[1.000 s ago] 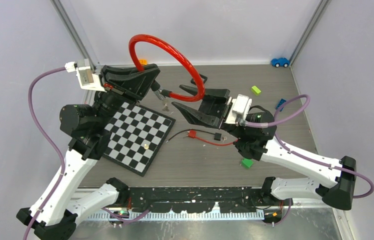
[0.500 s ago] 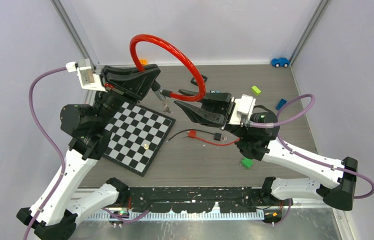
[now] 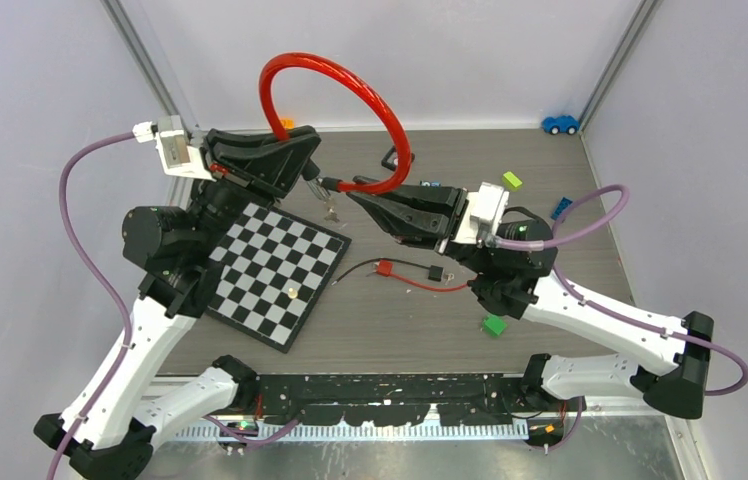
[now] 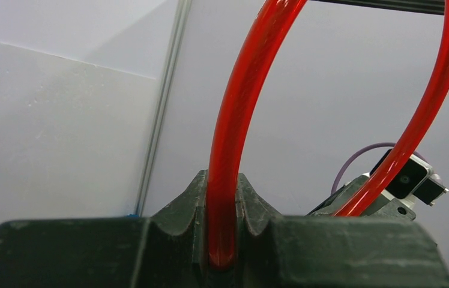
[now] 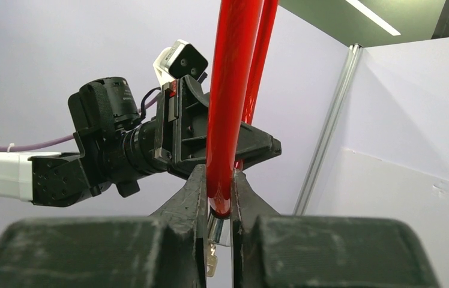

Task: Lock with the key
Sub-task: Lock the lock.

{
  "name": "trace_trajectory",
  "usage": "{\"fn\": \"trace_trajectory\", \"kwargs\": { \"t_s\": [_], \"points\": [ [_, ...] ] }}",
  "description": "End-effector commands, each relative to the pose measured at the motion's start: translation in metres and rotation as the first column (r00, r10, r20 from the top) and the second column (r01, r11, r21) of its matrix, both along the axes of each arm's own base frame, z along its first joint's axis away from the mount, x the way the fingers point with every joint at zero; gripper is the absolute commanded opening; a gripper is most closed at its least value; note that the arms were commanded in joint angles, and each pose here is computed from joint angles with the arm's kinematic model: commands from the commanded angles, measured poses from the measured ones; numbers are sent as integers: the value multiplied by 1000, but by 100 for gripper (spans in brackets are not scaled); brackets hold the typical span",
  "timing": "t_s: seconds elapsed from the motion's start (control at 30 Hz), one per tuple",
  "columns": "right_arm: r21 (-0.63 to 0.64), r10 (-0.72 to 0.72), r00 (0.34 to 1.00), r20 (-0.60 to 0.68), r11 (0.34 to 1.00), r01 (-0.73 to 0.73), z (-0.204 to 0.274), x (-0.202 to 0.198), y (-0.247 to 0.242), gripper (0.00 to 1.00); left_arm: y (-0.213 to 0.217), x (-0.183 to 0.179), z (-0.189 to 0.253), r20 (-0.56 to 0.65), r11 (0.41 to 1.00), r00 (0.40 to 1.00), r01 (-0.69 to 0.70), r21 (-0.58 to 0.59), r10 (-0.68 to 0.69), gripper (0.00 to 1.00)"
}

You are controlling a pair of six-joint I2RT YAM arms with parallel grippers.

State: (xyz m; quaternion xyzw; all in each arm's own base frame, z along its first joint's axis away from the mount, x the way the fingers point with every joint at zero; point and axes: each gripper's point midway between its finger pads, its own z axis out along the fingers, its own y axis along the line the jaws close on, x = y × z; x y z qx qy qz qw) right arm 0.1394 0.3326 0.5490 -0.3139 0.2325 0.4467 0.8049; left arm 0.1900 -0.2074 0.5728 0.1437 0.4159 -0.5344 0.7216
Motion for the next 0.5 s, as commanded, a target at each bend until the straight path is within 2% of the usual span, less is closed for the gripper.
{"fn": "trace_trajectory", "kwargs": {
  "t_s": [0.0, 0.17, 0.33, 0.47],
  "points": [
    [-1, -57, 998, -6, 998, 57, 4, 11, 8, 1, 6, -14, 23, 67, 998, 998, 22, -52, -19, 0],
    [-39, -226, 974, -5, 973, 226, -14, 39, 18, 1, 7, -16, 23, 63, 998, 998, 26, -57, -22, 0],
    [-68, -397, 918, 3, 916, 397, -34, 66, 24, 1, 9, -15, 23, 53, 998, 999, 16, -61, -13, 0],
    [-78, -408, 913, -7, 911, 406, -43, 71, 29, 1, 9, -14, 23, 51, 998, 999, 15, -62, -12, 0]
  ]
}}
